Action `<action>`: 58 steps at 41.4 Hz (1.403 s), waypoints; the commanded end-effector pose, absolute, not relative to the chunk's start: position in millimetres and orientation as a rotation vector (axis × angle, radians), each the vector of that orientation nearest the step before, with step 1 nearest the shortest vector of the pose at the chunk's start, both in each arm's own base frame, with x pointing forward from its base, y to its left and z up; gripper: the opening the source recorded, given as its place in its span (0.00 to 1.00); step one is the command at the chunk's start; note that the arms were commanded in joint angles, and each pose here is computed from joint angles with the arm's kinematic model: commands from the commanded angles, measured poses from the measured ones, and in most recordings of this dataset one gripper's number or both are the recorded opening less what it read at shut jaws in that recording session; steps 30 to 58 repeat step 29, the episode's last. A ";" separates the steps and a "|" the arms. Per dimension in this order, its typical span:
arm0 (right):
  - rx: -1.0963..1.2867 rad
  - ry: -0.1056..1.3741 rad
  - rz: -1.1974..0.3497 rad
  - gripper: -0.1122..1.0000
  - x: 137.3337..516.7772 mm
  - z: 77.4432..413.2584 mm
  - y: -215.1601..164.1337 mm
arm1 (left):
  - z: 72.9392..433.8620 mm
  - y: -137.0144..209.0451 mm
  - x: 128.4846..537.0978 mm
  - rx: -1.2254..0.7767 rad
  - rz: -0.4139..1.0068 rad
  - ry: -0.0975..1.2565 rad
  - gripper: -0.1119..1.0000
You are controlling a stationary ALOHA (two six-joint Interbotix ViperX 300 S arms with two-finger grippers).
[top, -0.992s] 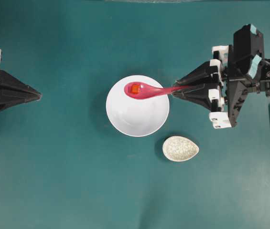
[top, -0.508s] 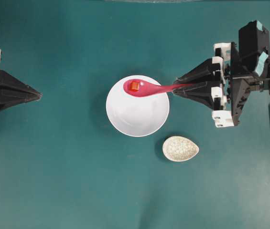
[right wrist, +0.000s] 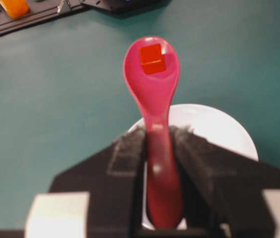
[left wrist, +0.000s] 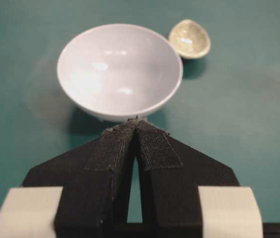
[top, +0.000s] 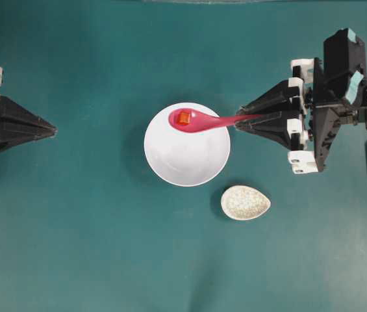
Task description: Grip the spoon and scoop the red block from the bowl with right arm.
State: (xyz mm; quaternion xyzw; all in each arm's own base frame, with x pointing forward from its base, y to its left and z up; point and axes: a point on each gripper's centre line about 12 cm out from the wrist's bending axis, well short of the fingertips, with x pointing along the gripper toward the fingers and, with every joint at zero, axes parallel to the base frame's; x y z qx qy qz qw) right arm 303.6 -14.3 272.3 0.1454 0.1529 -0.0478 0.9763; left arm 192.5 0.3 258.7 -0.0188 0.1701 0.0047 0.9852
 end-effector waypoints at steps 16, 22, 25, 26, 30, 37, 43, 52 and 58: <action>0.289 0.261 -0.091 0.32 305.5 288.1 -14.9 | 263.7 0.6 195.2 -0.038 0.010 0.331 0.10; 0.288 0.261 -0.091 0.32 305.8 287.8 -15.0 | 263.7 0.6 195.2 -0.037 0.010 0.331 0.10; 0.289 0.264 -0.092 0.32 306.0 287.2 -14.9 | 263.7 0.6 195.2 -0.038 0.010 0.331 0.10; 0.289 0.261 -0.093 0.32 305.9 288.2 -15.4 | 263.7 0.6 195.2 -0.037 0.010 0.331 0.10; 0.290 0.267 -0.092 0.32 306.4 286.9 -14.9 | 263.7 0.6 195.2 -0.038 0.010 0.331 0.10; 0.290 0.267 -0.092 0.32 306.4 286.9 -14.9 | 263.7 0.6 195.2 -0.038 0.010 0.331 0.10; 0.290 0.267 -0.092 0.32 306.4 286.9 -14.9 | 263.7 0.6 195.2 -0.038 0.010 0.331 0.10; 0.290 0.267 -0.092 0.32 306.4 286.9 -14.9 | 263.7 0.6 195.2 -0.038 0.010 0.331 0.10; 0.290 0.267 -0.092 0.32 306.4 286.9 -14.9 | 263.7 0.6 195.2 -0.038 0.010 0.331 0.10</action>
